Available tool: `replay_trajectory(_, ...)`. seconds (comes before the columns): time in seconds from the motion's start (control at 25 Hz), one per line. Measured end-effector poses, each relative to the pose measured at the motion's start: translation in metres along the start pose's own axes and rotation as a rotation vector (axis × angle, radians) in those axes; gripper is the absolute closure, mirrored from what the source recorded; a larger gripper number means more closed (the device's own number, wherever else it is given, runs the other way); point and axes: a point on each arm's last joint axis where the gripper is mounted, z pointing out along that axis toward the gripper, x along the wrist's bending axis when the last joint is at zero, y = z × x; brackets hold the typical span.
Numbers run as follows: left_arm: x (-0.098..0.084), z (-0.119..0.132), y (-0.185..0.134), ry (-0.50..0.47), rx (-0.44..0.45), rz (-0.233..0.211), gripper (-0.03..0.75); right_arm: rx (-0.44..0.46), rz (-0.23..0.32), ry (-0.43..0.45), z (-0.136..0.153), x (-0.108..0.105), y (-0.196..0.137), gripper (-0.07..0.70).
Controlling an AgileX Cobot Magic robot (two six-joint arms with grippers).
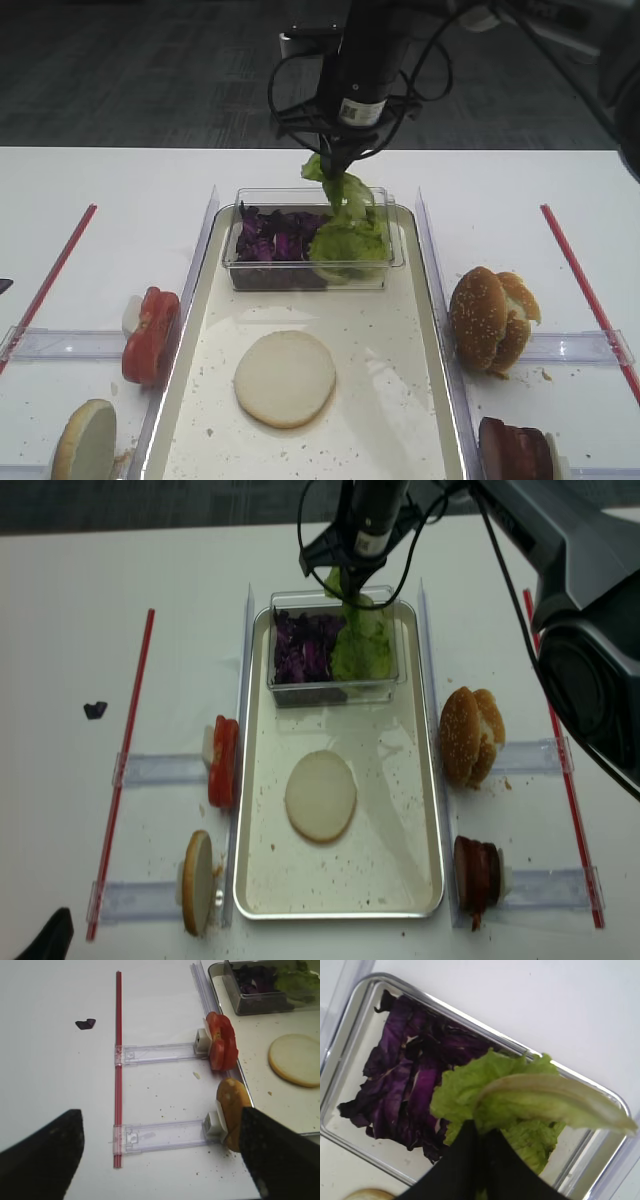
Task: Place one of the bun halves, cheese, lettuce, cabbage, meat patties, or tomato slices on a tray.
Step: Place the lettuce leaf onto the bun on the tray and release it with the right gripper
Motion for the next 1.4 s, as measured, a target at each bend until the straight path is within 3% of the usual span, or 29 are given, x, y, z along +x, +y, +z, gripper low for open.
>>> replay_trajectory(0.28, 0.0, 0.0, 0.0, 0.0, 0.0, 0.0, 0.136, -0.035, -0.043, 0.014, -0.032, 0.025, -0.008, 0.575)
replay_trajectory(0.72, 0.0, 0.0, 0.0, 0.0, 0.0, 0.0, 0.136, 0.043, -0.155, 0.048, -0.053, 0.082, -0.053, 0.575)
replay_trajectory(1.12, 0.0, 0.0, 0.0, 0.0, 0.0, 0.0, 0.136, 0.149, -0.265, 0.081, -0.048, 0.128, -0.1, 0.575)
replay_trajectory(1.4, 0.0, 0.0, 0.0, 0.0, 0.0, 0.0, 0.136, 0.18, -0.316, 0.108, -0.043, 0.151, -0.113, 0.575)
